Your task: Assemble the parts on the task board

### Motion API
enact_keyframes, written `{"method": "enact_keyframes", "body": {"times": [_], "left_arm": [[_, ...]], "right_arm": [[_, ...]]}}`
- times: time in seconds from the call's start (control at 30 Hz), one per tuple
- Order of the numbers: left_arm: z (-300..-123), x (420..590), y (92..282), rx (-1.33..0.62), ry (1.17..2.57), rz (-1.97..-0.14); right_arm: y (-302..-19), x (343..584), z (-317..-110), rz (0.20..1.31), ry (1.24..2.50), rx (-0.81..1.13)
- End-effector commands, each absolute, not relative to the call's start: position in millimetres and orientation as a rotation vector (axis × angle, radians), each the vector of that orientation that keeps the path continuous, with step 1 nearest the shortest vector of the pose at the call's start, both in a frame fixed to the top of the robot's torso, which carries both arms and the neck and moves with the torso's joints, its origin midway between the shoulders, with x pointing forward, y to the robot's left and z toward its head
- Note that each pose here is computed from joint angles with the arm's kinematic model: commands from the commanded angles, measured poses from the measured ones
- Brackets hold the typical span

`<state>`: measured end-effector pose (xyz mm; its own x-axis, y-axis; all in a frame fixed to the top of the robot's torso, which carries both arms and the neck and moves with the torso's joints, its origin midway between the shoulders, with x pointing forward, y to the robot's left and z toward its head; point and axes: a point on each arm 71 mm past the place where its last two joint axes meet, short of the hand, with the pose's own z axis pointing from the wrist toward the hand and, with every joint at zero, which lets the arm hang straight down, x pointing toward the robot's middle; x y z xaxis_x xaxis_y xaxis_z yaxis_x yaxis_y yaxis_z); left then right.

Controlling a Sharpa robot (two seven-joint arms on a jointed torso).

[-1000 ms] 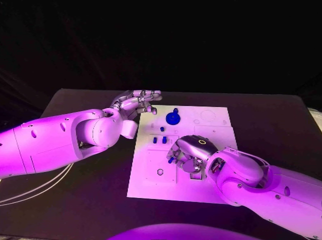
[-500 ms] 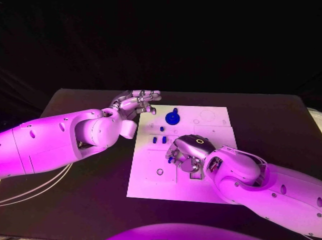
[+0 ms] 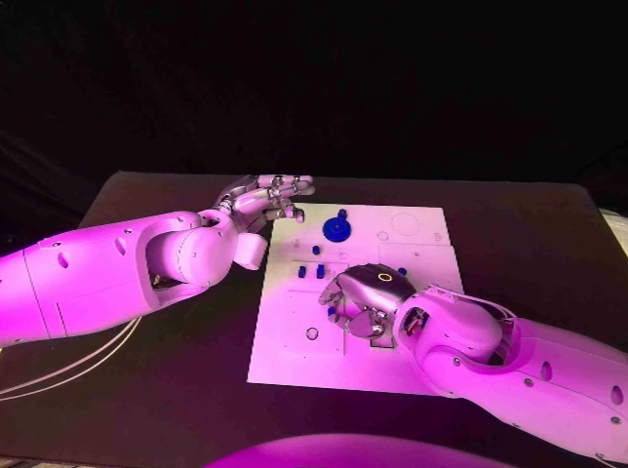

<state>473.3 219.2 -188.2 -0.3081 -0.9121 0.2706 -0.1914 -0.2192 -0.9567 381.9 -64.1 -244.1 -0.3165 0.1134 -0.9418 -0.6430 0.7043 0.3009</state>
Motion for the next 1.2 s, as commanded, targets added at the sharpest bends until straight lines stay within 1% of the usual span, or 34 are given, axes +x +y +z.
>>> {"method": "enact_keyframes", "body": {"times": [0.03, 0.23, 0.4, 0.6, 0.73, 0.97, 1.2], "left_arm": [[-187.2, 472.9, 217.4, -1.327, 1.457, -1.601], [-187.3, 473.1, 217.8, -1.327, 1.457, -1.601], [-187.4, 473.1, 218.6, -1.327, 1.457, -1.6], [-187.2, 472.8, 219.0, -1.327, 1.456, -1.601], [-187.1, 472.6, 218.7, -1.326, 1.457, -1.603], [-187.2, 472.5, 218.5, -1.325, 1.459, -1.605], [-187.5, 472.5, 218.1, -1.325, 1.46, -1.606]], "right_arm": [[-70, 383, -251, 0.762, 1.758, -0.419], [-77, 382, -245, 0.776, 1.719, -0.381], [-91, 383, -233, 0.765, 1.691, -0.347], [-124, 399, -210, 0.674, 1.66, -0.316], [-145, 409, -200, 0.603, 1.655, -0.31], [-166, 417, -199, 0.523, 1.676, -0.312], [-169, 420, -201, 0.502, 1.702, -0.332]]}}
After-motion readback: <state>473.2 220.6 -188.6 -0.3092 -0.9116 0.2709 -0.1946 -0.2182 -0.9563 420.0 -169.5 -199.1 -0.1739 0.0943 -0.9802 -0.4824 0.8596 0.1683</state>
